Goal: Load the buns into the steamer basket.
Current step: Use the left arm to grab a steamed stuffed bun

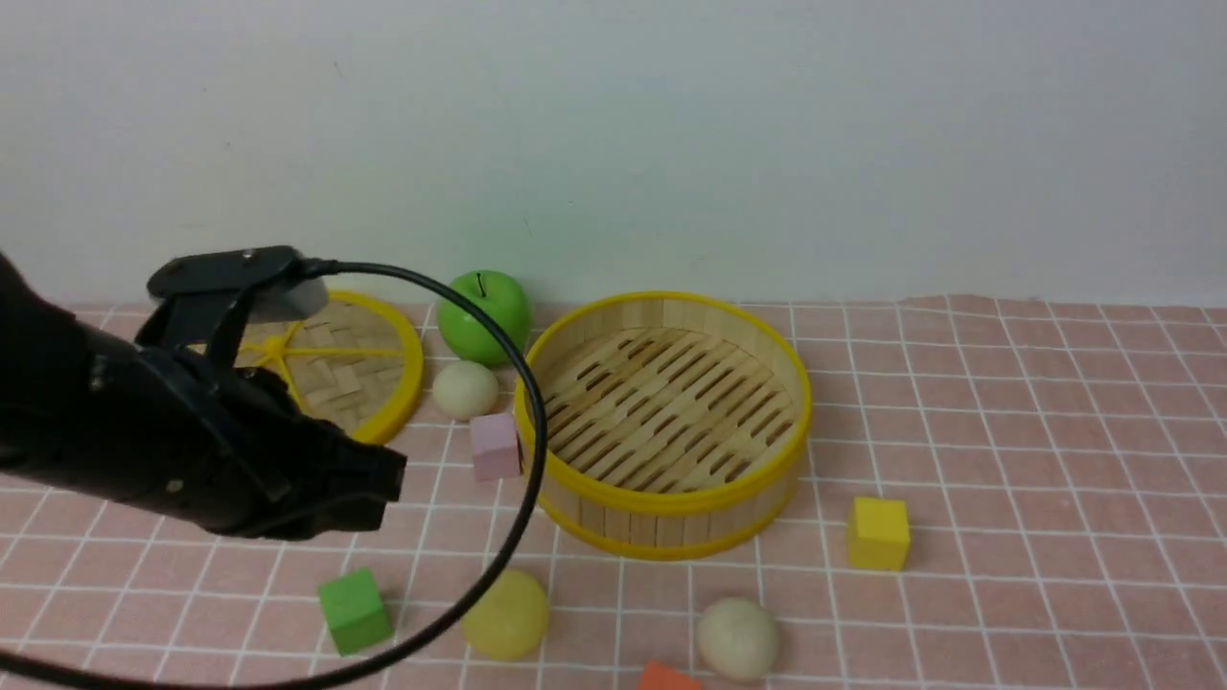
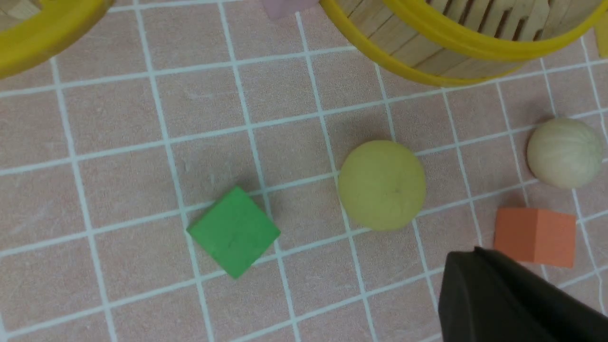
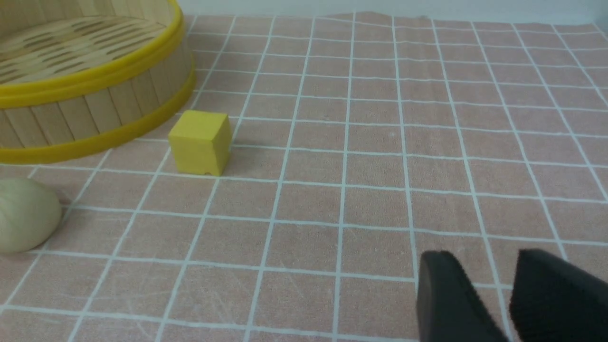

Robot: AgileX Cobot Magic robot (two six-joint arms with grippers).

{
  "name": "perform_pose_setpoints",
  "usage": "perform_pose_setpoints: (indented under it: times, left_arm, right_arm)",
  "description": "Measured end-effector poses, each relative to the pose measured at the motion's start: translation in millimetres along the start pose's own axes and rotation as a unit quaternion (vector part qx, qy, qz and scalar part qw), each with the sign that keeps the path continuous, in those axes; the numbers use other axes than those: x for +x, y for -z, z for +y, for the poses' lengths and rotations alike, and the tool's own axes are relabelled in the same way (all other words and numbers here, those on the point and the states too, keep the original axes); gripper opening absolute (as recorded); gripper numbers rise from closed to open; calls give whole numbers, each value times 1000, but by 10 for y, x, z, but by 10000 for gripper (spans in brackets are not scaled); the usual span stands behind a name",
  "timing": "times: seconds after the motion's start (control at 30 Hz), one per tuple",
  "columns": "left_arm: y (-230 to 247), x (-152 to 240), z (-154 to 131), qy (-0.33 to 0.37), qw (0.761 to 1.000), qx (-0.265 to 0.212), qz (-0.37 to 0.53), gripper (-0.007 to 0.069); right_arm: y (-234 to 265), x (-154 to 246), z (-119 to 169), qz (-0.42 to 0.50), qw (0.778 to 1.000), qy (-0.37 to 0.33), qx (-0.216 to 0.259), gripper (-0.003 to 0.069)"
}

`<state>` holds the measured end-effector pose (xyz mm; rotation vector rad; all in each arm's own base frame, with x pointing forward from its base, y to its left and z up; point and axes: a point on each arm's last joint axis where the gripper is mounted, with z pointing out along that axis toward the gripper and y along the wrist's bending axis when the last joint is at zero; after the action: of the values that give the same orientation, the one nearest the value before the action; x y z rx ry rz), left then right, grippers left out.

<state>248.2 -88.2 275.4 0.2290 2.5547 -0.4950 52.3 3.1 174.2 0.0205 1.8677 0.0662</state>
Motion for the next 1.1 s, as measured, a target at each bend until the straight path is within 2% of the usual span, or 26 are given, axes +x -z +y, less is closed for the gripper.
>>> perform_pose_setpoints:
  times: [0.23,0.6,1.1]
  left_arm:
    - [-272,-284,42,-12,999,-12,35,-14]
    - [-568,-769,58,-23,999,-16,24,-14]
    - [-1273,-1264,286,-36,997,-61,32,-14]
  right_arm:
    - [0,0,0,0,1000,0,0,240]
    - [0,0,0,0,1000,0,0,240]
    - [0,0,0,0,1000,0,0,240]
